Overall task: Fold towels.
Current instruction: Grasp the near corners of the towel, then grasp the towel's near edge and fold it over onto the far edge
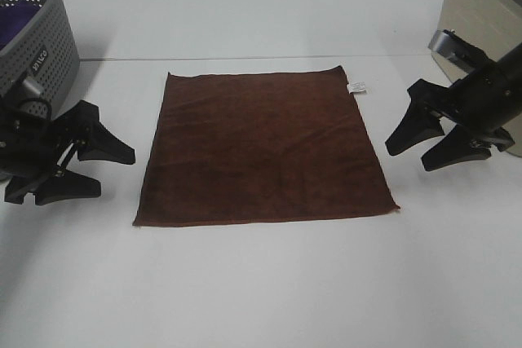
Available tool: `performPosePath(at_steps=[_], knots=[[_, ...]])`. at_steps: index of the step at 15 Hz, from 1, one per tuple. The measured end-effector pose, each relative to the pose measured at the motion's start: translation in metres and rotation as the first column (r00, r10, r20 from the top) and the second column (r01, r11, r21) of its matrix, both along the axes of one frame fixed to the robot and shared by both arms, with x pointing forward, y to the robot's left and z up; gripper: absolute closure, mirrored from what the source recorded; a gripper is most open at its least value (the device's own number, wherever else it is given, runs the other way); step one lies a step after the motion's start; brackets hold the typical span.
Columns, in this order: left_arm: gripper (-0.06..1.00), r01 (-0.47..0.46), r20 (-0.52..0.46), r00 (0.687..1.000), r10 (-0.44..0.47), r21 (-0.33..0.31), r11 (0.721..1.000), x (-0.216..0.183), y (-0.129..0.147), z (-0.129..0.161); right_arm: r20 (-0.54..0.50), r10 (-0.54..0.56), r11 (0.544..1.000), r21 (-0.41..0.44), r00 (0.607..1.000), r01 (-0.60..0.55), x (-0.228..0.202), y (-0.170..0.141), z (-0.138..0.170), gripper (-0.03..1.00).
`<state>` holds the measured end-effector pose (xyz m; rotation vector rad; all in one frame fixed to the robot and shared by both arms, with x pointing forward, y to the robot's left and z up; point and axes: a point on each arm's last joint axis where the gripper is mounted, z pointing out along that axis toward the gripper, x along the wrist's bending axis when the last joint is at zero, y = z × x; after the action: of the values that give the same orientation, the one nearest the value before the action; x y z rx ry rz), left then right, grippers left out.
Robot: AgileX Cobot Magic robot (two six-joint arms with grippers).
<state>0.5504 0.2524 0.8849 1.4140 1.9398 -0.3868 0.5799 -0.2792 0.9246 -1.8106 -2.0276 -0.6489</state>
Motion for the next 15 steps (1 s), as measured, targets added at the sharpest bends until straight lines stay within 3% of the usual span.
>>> performPosePath(at_steps=[4,8,13,15], knots=[[0.25,0.016,-0.009,1.000,-0.016,-0.029,0.999,0.003,-0.005,-0.019,-0.058,-0.047,0.997,0.059,0.997,0.050,0.004,-0.013,-0.026,0.31],[0.25,0.070,-0.008,0.998,-0.070,-0.033,0.997,0.015,-0.024,-0.030,-0.077,-0.008,0.999,0.043,0.997,0.012,0.008,0.004,-0.047,0.31],[0.25,0.132,-0.012,0.991,-0.133,-0.073,0.989,0.032,-0.060,-0.036,-0.099,-0.001,0.995,0.100,0.995,0.011,0.013,0.030,-0.058,0.32],[0.31,0.133,-0.015,0.991,-0.134,-0.073,0.988,0.033,-0.063,-0.036,-0.096,0.009,0.994,0.107,0.995,0.001,0.013,0.038,-0.059,0.37]])
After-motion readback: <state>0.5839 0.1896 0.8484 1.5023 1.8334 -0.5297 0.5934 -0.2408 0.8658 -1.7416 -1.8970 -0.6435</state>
